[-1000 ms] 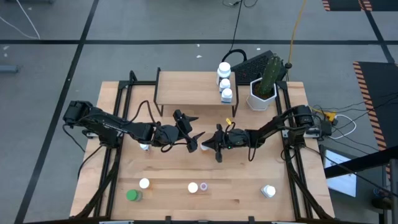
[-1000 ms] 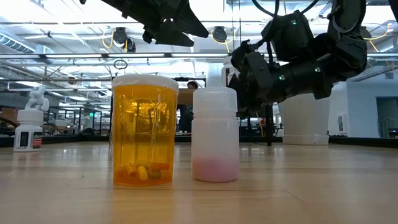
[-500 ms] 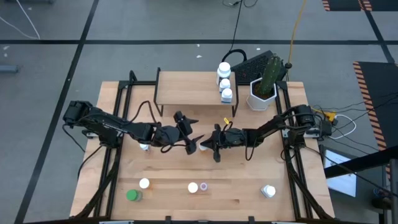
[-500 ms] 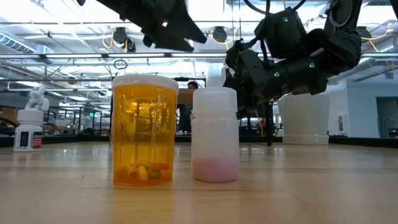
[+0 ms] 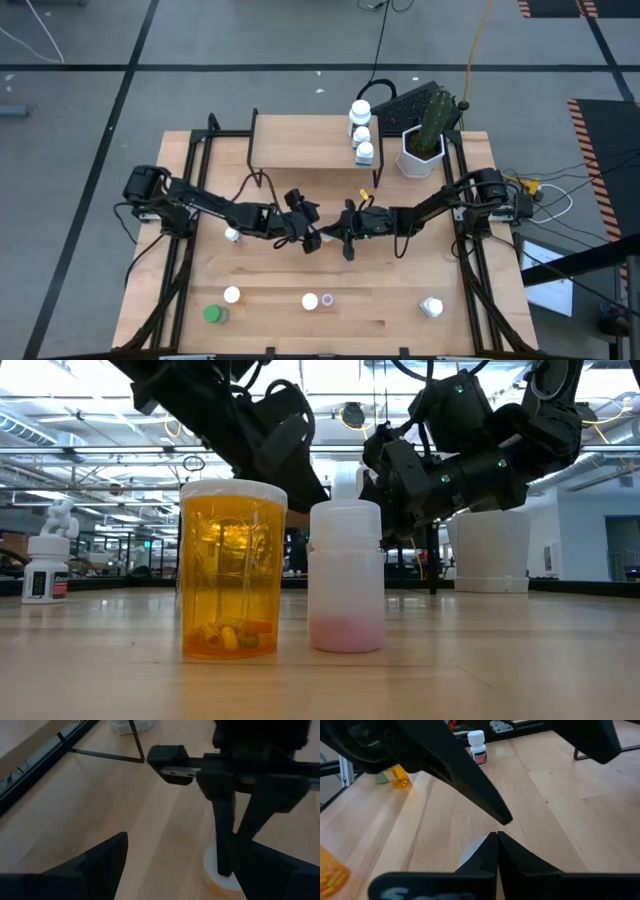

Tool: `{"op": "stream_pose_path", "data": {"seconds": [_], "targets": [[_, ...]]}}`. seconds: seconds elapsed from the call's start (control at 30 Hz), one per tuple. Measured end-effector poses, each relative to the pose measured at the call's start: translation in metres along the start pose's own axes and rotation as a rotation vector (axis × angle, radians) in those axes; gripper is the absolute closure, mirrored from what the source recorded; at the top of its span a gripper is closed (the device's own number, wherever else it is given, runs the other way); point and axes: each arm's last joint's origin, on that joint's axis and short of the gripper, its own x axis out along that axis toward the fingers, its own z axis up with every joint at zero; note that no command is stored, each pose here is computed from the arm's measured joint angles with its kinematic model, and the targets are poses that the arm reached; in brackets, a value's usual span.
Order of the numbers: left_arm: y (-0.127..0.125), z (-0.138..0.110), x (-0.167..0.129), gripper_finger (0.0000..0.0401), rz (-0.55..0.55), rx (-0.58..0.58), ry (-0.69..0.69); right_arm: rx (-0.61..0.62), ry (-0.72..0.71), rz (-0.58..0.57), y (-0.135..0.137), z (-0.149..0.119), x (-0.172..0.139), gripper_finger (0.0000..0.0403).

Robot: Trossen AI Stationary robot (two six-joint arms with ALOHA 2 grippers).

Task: Pick and place medicine bottles onto shelf by color
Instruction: Put the top orange pill bottle on the shelf

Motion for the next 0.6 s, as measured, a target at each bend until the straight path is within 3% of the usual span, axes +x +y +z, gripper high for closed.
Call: {"op": "stream_pose_path", "data": {"seconds": [0.17,0.6], "targets": [[0.003,-0.011,0.008,0.0089,0.023,-0.015,0.08,-0.003,0.001,0.003,0.001,0.0,0.0,0.0403],[-0.01,-0.029,0.026,0.0156,0.003,-0.052,0.12,0.0,0.008,0.0,0.0,-0.001,0.0,0.0403]]}}
